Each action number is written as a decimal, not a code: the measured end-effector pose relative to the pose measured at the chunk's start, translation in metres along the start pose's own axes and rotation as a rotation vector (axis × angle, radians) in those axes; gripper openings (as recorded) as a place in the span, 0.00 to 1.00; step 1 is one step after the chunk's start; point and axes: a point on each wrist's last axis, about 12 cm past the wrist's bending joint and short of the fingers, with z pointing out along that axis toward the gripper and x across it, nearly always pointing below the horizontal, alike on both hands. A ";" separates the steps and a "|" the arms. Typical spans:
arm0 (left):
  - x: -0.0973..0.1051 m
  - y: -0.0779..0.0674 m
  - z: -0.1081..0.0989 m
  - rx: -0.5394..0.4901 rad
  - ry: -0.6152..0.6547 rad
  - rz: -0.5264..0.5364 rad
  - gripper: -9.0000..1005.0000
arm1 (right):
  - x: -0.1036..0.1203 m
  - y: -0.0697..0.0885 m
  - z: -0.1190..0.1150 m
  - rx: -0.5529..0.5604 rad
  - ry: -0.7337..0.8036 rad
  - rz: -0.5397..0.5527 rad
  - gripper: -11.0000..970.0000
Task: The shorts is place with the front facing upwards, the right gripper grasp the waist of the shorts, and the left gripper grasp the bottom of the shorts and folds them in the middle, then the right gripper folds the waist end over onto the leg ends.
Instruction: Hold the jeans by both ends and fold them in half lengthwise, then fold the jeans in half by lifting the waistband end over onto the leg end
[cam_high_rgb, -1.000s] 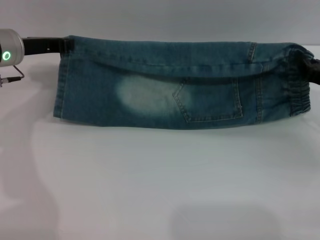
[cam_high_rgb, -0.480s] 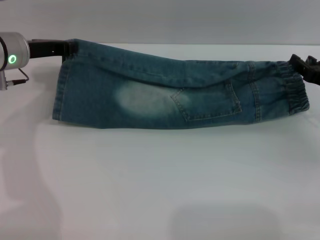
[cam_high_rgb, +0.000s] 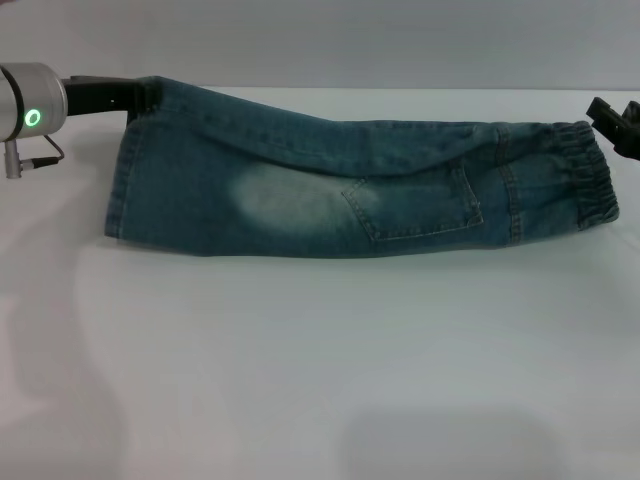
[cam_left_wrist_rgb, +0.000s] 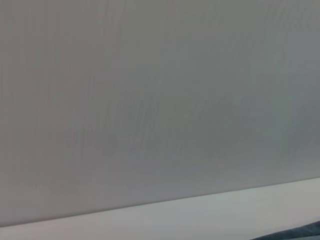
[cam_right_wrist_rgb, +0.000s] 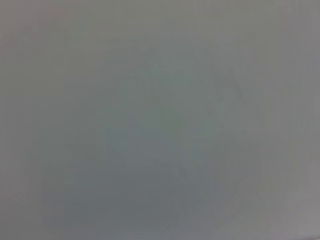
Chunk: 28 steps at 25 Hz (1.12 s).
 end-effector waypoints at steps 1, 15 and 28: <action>-0.001 0.000 0.000 -0.002 -0.003 0.002 0.03 | 0.000 0.000 0.000 -0.003 -0.001 -0.002 0.56; -0.003 0.008 0.005 -0.106 -0.058 -0.025 0.18 | 0.002 0.003 0.002 -0.012 0.003 -0.005 0.56; -0.005 0.013 0.002 -0.127 -0.115 -0.019 0.64 | 0.000 0.018 0.006 -0.101 -0.007 -0.029 0.56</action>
